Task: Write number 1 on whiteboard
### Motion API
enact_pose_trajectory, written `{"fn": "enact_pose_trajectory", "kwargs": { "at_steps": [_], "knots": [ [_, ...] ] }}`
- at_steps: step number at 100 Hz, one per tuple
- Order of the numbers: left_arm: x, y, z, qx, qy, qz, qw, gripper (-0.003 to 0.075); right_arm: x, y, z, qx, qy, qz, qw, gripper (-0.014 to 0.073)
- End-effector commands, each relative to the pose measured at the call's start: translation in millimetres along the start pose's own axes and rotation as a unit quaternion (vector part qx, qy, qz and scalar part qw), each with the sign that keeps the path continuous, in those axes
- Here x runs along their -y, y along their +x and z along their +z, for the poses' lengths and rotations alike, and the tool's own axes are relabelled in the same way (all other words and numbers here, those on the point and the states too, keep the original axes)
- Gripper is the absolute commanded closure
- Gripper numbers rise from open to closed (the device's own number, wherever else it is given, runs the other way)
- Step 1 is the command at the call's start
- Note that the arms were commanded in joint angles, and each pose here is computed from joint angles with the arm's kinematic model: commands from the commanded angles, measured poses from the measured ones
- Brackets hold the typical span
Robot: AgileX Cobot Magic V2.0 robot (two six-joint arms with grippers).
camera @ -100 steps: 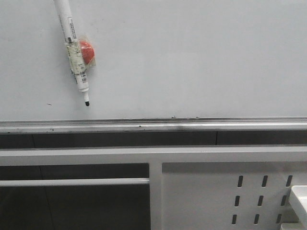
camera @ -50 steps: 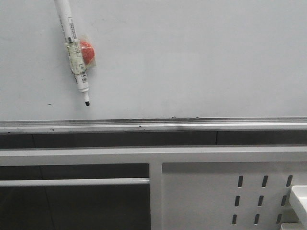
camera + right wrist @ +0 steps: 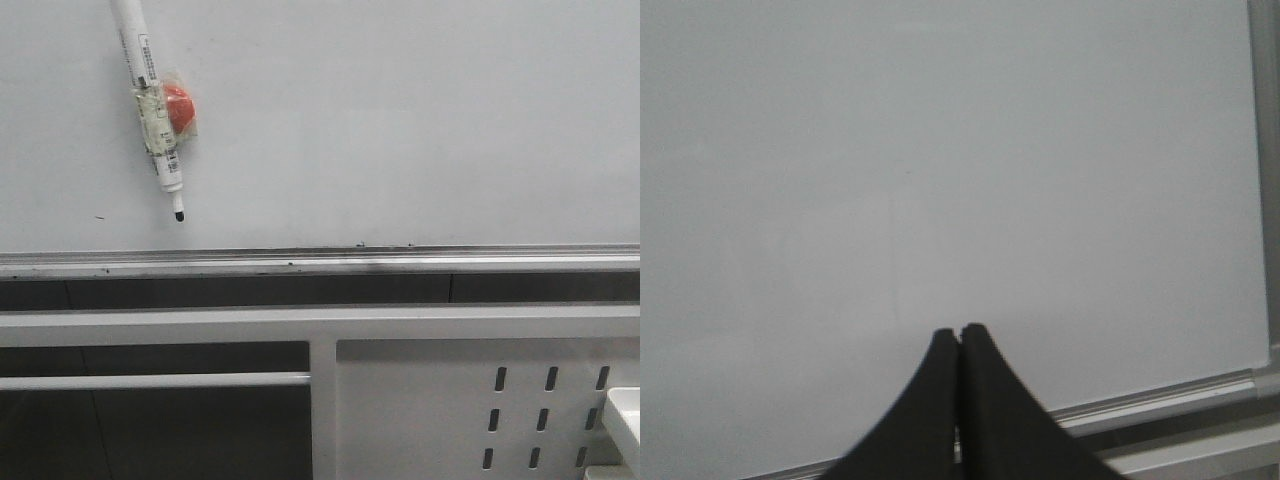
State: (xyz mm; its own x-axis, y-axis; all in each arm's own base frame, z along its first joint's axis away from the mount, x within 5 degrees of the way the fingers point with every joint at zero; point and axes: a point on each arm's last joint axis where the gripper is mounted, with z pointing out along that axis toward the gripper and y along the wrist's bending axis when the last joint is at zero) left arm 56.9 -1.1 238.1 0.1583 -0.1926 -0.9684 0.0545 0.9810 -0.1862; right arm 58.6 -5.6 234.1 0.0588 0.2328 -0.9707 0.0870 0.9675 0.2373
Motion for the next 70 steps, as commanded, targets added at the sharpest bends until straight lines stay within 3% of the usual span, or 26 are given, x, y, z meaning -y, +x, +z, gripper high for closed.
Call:
{"fn": "enact_pose_trajectory", "kwargs": {
  "at_steps": [1, 20, 41, 70],
  "knots": [
    [6, -34, 9, 0.030, 0.003, -0.009, 0.999, 0.0740, -10, -37, 7, 0.025, -0.013, 0.002, 1.000, 0.0655],
    [14, -75, 36, 0.031, 0.003, 0.018, 0.999, 0.0740, -28, -88, 36, -0.054, -0.022, 0.008, 0.998, 0.0655],
    [17, -96, 58, 0.138, 0.011, 0.022, 0.990, 0.0740, -37, -131, 64, 0.046, -0.035, 0.011, 0.998, 0.0655],
    [17, -90, 66, 0.117, 0.013, 0.040, 0.992, 0.0740, -37, -133, 74, 0.068, -0.035, 0.012, 0.997, 0.0655]
  ]
}}
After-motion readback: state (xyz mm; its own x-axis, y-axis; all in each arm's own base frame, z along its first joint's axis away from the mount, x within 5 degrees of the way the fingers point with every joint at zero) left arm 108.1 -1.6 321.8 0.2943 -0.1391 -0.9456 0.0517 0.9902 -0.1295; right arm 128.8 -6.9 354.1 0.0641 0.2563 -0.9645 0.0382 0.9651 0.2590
